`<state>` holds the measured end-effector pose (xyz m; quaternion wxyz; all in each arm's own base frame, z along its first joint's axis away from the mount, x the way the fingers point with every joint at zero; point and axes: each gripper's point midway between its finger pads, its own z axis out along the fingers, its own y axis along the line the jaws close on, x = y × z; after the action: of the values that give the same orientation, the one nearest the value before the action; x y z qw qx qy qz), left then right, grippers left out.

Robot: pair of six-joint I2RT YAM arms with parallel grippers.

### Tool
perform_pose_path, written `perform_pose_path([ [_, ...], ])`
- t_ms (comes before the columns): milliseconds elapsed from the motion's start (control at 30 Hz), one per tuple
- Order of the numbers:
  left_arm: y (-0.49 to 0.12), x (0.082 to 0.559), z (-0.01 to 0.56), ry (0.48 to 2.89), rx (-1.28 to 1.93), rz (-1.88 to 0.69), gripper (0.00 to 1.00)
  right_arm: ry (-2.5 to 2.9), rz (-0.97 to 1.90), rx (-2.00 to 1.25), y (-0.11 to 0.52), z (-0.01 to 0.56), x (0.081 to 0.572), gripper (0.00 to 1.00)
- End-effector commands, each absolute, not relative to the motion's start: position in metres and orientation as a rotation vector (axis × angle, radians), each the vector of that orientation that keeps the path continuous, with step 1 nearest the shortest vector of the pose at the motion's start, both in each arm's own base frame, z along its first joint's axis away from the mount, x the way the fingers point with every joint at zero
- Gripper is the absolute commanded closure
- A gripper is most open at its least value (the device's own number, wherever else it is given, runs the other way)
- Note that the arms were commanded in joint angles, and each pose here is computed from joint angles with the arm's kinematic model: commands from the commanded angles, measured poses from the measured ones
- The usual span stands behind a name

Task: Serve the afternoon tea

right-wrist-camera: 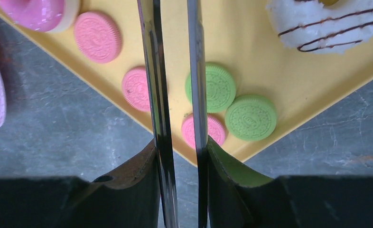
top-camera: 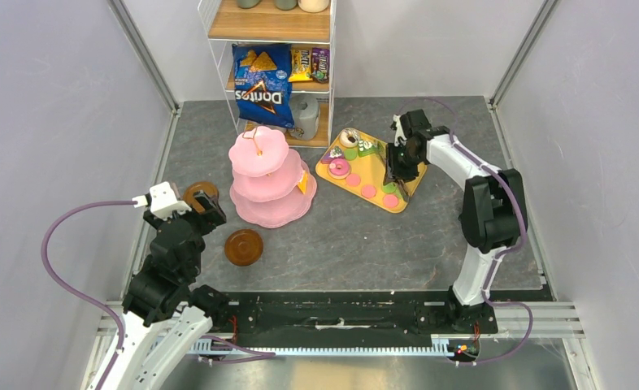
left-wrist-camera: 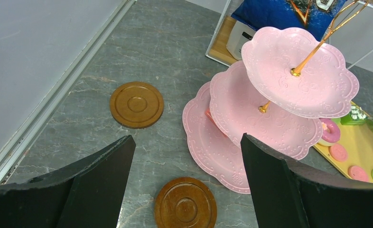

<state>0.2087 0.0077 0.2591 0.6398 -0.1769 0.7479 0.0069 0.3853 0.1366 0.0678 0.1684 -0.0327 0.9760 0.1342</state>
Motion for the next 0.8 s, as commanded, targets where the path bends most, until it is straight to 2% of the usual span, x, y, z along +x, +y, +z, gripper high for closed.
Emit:
perform_pose_path([
  [0, 0.005, 0.213, 0.265, 1.678, -0.421, -0.017, 0.1, 2.694, 0.5, -0.088, 0.149, 0.104, 0.38, 0.59],
  [367, 0.005, 0.213, 0.265, 1.68, -0.422, -0.016, 0.1, 2.633, 0.339, -0.062, 0.128, 0.117, 0.401, 0.59],
  [767, 0.005, 0.213, 0.265, 1.681, -0.423, -0.013, 0.1, 2.655, 0.344, -0.09, 0.131, 0.097, 0.434, 0.6],
])
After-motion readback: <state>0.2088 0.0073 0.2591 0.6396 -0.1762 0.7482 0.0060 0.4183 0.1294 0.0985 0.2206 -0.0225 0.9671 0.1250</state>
